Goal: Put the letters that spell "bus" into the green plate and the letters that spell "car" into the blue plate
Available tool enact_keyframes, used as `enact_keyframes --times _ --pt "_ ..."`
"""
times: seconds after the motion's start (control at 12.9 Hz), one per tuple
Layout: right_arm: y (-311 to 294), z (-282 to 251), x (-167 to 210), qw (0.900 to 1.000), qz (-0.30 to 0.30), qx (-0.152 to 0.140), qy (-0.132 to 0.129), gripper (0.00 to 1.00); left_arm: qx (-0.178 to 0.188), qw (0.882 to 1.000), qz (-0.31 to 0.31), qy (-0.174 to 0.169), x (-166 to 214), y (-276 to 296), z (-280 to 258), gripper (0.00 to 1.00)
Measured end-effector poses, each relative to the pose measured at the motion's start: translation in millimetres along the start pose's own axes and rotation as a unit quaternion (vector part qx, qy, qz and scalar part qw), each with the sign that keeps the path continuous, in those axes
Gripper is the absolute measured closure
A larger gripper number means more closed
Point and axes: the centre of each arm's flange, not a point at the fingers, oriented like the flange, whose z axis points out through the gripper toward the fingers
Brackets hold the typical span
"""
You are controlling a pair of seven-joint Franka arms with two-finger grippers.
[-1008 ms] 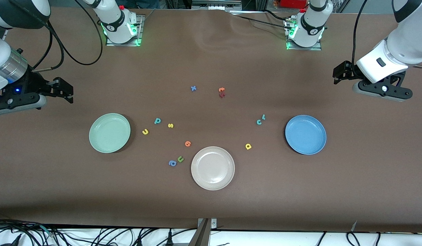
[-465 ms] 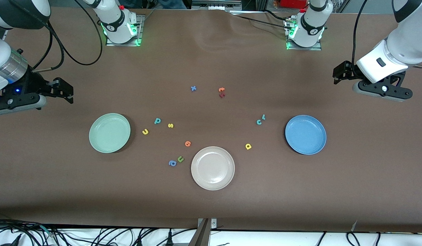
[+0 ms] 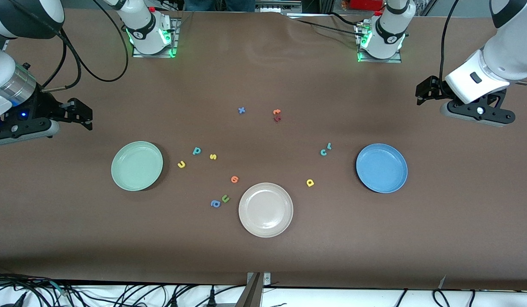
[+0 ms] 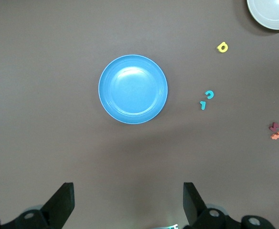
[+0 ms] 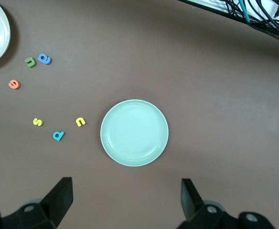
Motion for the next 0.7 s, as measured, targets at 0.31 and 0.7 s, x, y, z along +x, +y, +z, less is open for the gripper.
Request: enact_keyframes --times 0.31,0.7 --pt "-10 -1 1 1.0 -0.009 0.001 0.001 0.0 0.0 1.0 0.0 0.0 0 0 0 0.0" --pt "-13 -2 4 1.0 -0.011 0.0 0.011 0.0 0.0 1.0 0.0 0.0 0 0 0 0.0"
